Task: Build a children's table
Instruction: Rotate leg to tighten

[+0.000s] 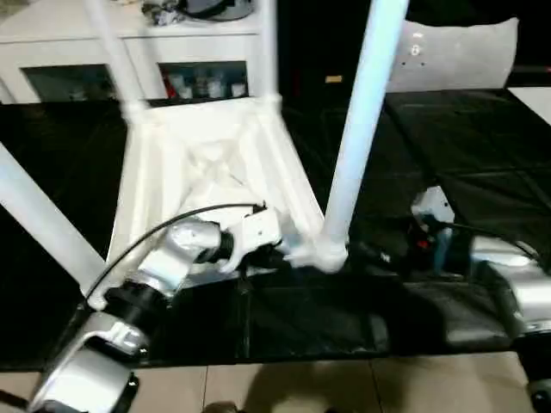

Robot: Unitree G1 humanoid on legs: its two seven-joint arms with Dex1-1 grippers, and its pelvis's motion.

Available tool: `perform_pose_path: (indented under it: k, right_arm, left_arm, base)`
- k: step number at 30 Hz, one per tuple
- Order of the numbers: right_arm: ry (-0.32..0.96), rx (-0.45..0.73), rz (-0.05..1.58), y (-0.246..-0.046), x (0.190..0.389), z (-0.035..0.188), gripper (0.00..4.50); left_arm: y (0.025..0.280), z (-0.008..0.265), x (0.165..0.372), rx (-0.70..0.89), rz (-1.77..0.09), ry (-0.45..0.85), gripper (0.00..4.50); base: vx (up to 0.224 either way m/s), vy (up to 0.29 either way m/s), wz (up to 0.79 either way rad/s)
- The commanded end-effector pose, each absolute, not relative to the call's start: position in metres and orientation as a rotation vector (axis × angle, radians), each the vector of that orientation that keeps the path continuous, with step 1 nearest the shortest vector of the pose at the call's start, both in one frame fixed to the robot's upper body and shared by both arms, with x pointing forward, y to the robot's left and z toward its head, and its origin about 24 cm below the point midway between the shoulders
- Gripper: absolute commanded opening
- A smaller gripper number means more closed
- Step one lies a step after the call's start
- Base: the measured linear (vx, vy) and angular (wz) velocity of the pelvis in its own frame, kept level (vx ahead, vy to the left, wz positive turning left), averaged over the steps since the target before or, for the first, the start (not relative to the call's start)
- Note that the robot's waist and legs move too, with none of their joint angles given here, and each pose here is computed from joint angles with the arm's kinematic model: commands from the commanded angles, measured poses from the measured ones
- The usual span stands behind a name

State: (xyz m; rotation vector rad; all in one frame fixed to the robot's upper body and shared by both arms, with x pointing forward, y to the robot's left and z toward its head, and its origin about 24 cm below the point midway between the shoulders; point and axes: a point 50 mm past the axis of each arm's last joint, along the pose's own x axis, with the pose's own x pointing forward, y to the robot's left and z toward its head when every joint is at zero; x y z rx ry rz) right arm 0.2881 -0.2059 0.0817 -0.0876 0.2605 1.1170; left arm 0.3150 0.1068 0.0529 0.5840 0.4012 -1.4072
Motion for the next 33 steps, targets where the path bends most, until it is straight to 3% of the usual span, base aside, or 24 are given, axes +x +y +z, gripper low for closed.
perform_pose_path:
  k: [1,2,11,25,29,32,33]
  right_arm:
    - [0.273,-0.061,1.229,-0.200,0.282,0.084,4.05]
    - [0.283,-0.054,1.261,-0.200,0.280,0.085,3.80]
    - [0.353,-0.041,1.453,-0.186,0.273,0.084,3.19]
    - [0.383,-0.016,1.504,-0.178,0.270,0.075,2.09]
    - [0.357,0.051,1.479,-0.173,0.268,0.076,1.99]
    - [0.349,0.049,1.350,-0.166,0.275,0.072,1.98]
    - [0.345,0.024,1.235,-0.161,0.283,0.067,1.98]
  left_arm:
    - [0.100,0.044,0.300,0.649,-1.568,0.433,0.00]
    - [0.101,0.045,0.299,0.653,-1.596,0.429,0.00]
    - [0.103,0.051,0.295,0.711,-1.735,0.440,0.00]
    - [0.101,0.051,0.294,0.704,-1.744,0.425,0.00]
    - [0.101,0.050,0.296,0.645,-1.687,0.447,0.00]
    - [0.097,0.051,0.299,0.571,-1.599,0.457,0.00]
    - [0.093,0.051,0.301,0.539,-1.551,0.466,0.00]
  base:
    - [0.000,0.000,0.00]
    - [0.000,0.000,0.00]
    - [0.000,0.000,0.00]
    - [0.000,0.000,0.00]
    - [0.000,0.000,0.00]
    - [0.000,0.000,0.00]
    - [0.000,0.000,0.00]
